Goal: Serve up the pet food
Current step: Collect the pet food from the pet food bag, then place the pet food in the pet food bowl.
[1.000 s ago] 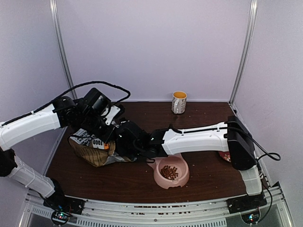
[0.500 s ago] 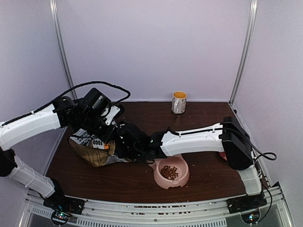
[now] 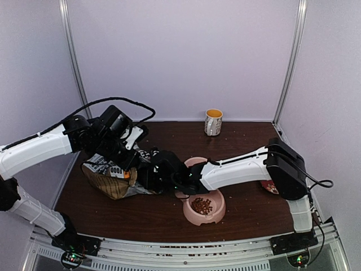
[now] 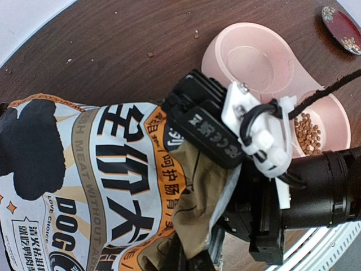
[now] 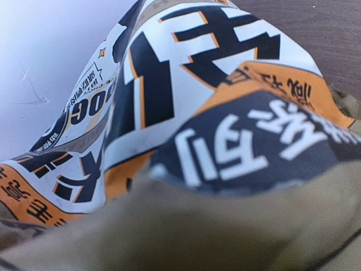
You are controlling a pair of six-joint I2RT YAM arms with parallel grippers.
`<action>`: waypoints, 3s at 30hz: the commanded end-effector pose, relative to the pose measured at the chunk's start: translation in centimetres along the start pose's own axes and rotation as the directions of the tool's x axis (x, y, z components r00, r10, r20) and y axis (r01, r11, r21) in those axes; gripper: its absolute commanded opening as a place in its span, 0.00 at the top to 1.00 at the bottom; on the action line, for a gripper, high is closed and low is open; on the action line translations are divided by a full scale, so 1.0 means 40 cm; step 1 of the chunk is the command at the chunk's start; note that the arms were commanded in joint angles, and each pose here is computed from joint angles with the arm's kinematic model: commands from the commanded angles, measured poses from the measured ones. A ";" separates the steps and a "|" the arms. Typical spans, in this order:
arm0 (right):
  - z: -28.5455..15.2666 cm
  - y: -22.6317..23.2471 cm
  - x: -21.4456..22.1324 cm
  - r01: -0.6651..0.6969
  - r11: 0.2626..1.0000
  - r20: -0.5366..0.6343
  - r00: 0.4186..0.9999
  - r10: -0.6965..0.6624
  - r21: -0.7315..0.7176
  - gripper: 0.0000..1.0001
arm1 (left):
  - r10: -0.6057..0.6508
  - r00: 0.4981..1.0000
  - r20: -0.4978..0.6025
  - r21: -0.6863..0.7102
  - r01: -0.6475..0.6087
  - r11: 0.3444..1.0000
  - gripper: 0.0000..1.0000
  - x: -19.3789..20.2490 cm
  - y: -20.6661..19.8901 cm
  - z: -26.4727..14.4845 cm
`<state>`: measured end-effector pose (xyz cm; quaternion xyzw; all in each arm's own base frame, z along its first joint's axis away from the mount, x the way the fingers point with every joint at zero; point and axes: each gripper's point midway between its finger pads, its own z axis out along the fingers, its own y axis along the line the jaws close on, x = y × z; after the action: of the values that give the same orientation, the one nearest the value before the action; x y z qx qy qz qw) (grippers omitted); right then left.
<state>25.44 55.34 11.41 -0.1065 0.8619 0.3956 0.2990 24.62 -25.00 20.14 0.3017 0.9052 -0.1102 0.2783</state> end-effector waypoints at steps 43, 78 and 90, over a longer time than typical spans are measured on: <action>-0.172 0.050 -0.081 -0.155 0.969 0.068 0.983 0.171 -0.194 1.00 | -0.019 0.980 0.199 -0.019 0.023 1.000 1.00 -0.107 0.011 -0.066; -0.298 0.007 -0.102 -0.238 0.905 0.081 0.956 0.283 -0.352 1.00 | -0.018 0.978 0.208 -0.056 0.030 0.998 1.00 -0.109 0.028 -0.070; -0.356 0.001 -0.084 -0.260 0.880 0.064 0.949 0.310 -0.396 1.00 | -0.013 0.975 0.220 -0.070 0.029 0.997 1.00 -0.111 0.035 -0.082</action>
<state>22.32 45.14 17.77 -0.0123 0.7827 0.5664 0.2578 25.17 -24.25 21.23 0.2913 0.9014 -0.0943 0.3062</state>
